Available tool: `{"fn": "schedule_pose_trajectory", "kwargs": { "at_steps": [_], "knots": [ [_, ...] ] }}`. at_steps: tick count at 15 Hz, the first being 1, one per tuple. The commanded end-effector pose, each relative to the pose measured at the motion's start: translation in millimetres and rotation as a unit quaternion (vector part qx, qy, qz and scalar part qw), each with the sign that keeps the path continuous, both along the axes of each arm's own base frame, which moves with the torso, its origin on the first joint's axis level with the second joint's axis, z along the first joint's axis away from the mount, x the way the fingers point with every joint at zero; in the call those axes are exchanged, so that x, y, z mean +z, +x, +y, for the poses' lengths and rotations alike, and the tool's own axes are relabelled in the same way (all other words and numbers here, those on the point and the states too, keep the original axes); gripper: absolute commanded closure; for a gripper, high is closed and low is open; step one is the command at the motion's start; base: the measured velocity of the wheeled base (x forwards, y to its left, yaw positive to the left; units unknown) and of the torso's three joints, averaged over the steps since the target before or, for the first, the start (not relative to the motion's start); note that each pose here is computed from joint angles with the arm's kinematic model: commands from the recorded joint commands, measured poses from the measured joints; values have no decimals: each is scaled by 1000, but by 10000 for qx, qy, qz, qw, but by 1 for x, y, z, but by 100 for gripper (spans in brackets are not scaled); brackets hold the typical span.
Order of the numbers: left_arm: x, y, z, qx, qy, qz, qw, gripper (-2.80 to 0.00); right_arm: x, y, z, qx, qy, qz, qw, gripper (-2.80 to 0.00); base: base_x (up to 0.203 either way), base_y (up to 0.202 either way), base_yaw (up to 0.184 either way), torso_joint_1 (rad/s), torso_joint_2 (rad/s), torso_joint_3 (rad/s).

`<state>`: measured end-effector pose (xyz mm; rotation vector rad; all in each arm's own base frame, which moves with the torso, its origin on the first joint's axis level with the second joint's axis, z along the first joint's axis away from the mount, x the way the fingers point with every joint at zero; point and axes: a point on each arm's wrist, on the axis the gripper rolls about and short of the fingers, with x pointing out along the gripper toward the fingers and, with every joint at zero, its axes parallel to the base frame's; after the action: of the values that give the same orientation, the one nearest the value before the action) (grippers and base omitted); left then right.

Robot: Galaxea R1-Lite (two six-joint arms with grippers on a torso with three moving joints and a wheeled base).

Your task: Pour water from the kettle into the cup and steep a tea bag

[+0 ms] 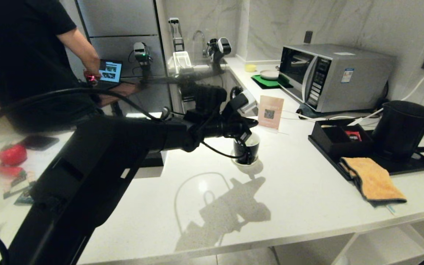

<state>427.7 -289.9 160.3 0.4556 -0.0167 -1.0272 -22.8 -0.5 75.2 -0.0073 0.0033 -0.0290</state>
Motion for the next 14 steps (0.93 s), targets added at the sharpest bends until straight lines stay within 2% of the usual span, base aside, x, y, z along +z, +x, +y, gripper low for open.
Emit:
{"fn": "schedule_pose_trajectory", "kwargs": {
  "at_steps": [1,9,14],
  "knots": [
    [13,-3,2,-6,-72,-120,9999,0,0,0,0,-1,-2,7,10000,0,0,0,0,0,0,0],
    [45,-9,14,59,-247,-395,9989,0,0,0,0,-1,-2,7,10000,0,0,0,0,0,0,0],
    [48,-9,17,86,-256,-411,9988,0,0,0,0,-1,-2,7,10000,0,0,0,0,0,0,0]
  ]
}}
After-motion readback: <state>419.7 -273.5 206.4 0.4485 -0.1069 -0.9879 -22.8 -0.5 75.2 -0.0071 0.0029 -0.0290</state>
